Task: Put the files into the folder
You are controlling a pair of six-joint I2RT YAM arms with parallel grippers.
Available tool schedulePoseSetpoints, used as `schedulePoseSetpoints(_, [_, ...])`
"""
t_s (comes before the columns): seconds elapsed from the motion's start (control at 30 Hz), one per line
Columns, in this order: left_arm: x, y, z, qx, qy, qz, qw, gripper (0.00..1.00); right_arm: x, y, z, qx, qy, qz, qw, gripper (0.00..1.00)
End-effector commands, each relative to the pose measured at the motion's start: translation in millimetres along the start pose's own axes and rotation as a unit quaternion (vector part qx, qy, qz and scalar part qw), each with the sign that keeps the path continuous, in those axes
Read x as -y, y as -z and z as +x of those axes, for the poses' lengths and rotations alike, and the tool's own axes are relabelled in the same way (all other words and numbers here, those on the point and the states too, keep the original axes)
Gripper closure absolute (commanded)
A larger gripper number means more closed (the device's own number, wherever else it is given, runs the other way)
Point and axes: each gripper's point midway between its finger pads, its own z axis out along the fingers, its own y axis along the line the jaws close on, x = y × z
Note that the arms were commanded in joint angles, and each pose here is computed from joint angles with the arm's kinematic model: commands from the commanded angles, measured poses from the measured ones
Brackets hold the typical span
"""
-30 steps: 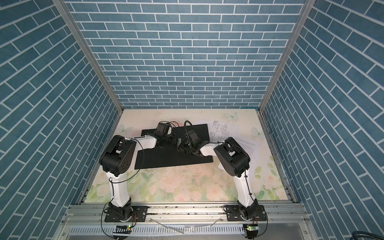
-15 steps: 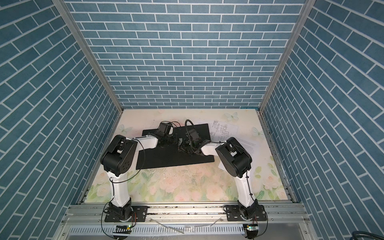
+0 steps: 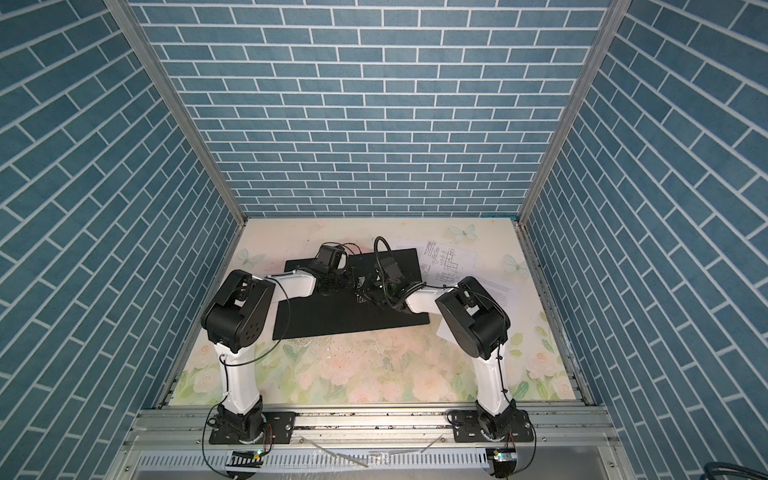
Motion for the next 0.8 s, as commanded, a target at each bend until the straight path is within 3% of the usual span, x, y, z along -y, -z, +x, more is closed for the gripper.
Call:
schedulePoseSetpoints(0.0, [-51.0, -15.5, 65.1, -0.099, 0.029, -0.076, 0.992, 0.91, 21.0, 12.4, -1.9, 0.019, -0.002, -0.003, 1.0, 0.85])
schedulePoseSetpoints(0.27, [-50.2, -11.7, 64.3, -0.099, 0.025, -0.078, 0.992, 0.91, 86.9, 33.6, -8.1, 0.052, -0.022, 0.062, 0.996, 0.8])
schedulePoseSetpoints(0.47, [-40.4, -5.8, 59.3, -0.089, 0.037, -0.059, 0.994, 0.85, 121.4, 31.4, 3.3, 0.029, -0.027, 0.115, 0.993, 0.81])
schedulePoseSetpoints(0.6, [-29.8, 4.5, 46.7, -0.074, 0.042, -0.048, 0.995, 0.73, 133.4, 31.7, 9.8, 0.023, -0.033, 0.127, 0.991, 0.81])
schedulePoseSetpoints(0.77, [-17.7, 19.0, 27.5, -0.045, 0.047, -0.037, 0.997, 0.49, 138.8, 30.3, 13.7, 0.017, -0.034, 0.128, 0.991, 0.82])
